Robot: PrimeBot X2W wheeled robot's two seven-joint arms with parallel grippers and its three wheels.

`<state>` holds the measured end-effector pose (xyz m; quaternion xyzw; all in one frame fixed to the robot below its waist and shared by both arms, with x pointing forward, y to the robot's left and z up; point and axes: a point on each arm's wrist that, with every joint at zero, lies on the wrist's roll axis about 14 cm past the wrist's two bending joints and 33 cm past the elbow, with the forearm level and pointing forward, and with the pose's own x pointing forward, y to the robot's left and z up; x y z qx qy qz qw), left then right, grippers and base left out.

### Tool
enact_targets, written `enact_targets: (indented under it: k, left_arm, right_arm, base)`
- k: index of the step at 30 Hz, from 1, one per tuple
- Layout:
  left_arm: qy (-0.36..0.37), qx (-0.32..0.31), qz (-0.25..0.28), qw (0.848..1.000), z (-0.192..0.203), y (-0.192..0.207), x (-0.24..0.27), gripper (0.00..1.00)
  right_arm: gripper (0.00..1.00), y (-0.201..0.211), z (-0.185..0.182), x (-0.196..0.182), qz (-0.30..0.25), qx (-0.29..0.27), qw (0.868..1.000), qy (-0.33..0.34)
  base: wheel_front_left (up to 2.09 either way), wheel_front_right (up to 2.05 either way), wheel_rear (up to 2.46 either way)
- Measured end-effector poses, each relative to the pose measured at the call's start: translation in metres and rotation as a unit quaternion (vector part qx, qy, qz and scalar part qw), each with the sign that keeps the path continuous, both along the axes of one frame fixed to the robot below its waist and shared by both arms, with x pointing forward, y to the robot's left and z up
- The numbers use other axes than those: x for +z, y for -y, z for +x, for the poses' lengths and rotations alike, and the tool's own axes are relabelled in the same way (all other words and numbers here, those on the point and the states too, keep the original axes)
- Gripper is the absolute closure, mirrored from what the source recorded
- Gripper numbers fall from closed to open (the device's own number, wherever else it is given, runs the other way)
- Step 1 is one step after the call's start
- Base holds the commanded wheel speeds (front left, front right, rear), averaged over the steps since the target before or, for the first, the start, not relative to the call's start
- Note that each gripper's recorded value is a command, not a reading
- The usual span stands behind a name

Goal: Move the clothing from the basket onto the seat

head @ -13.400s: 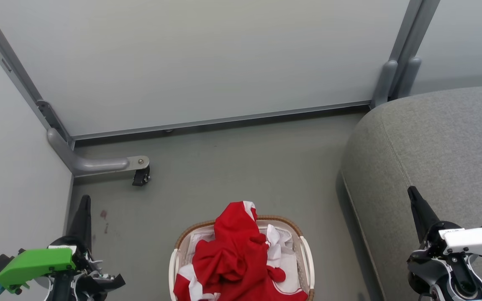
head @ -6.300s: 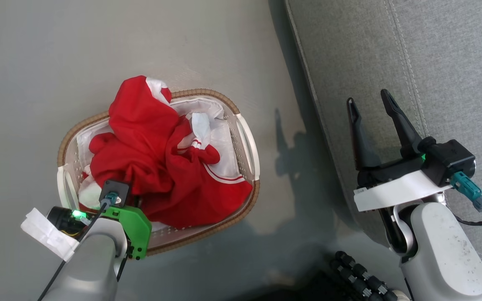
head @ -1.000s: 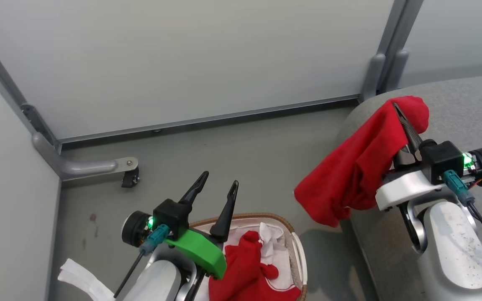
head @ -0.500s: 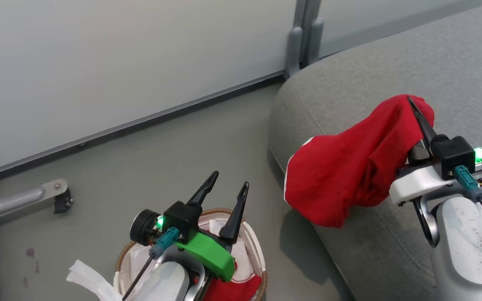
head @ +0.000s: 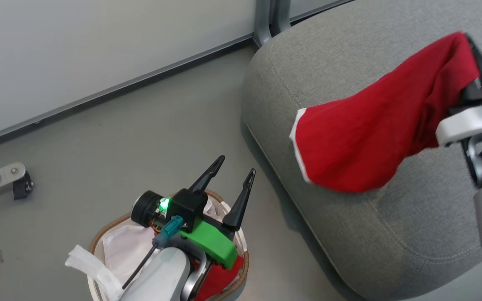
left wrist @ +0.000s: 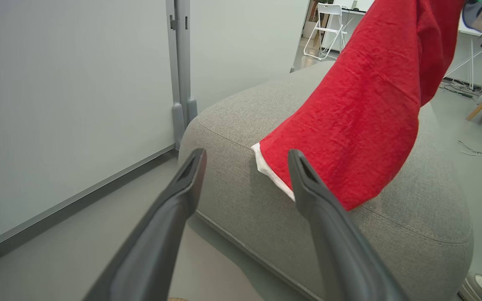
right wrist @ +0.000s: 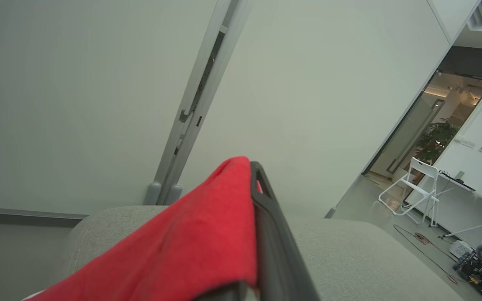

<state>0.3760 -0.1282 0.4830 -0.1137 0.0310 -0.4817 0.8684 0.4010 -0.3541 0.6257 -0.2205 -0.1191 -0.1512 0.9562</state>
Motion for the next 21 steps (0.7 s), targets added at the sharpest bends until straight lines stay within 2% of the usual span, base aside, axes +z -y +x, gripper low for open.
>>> enact_targets:
  k: [3,7,13,17,21]
  left_arm:
    - [-0.002,0.006,0.002,1.0,0.011,-0.005,-0.007,0.0]
    - [-0.002,0.015,0.005,1.0,0.026,-0.011,-0.015,0.0]
    - [0.0,0.031,0.002,1.0,0.052,-0.022,-0.028,0.0]
    - [-0.003,0.037,0.003,0.999,0.066,-0.027,-0.042,0.0]
    - [-0.015,0.047,0.007,0.999,0.078,-0.035,-0.061,0.0]
  right_arm:
    - [1.0,0.014,0.02,0.029,-0.046,-0.005,0.999,0.012]
    - [1.0,0.028,0.051,0.054,-0.126,-0.008,0.992,-0.007]
    - [1.0,0.047,0.097,0.085,-0.155,-0.025,0.988,0.006]
    - [1.0,0.054,0.121,0.069,-0.153,-0.035,0.988,-0.008]
    - [1.0,0.057,0.142,0.015,-0.108,-0.039,0.993,-0.043]
  base:
    - [0.0,0.0,0.0]
    - [0.0,0.0,0.0]
    - [0.0,0.0,0.0]
    - [0.0,0.0,0.0]
    - [0.0,0.0,0.0]
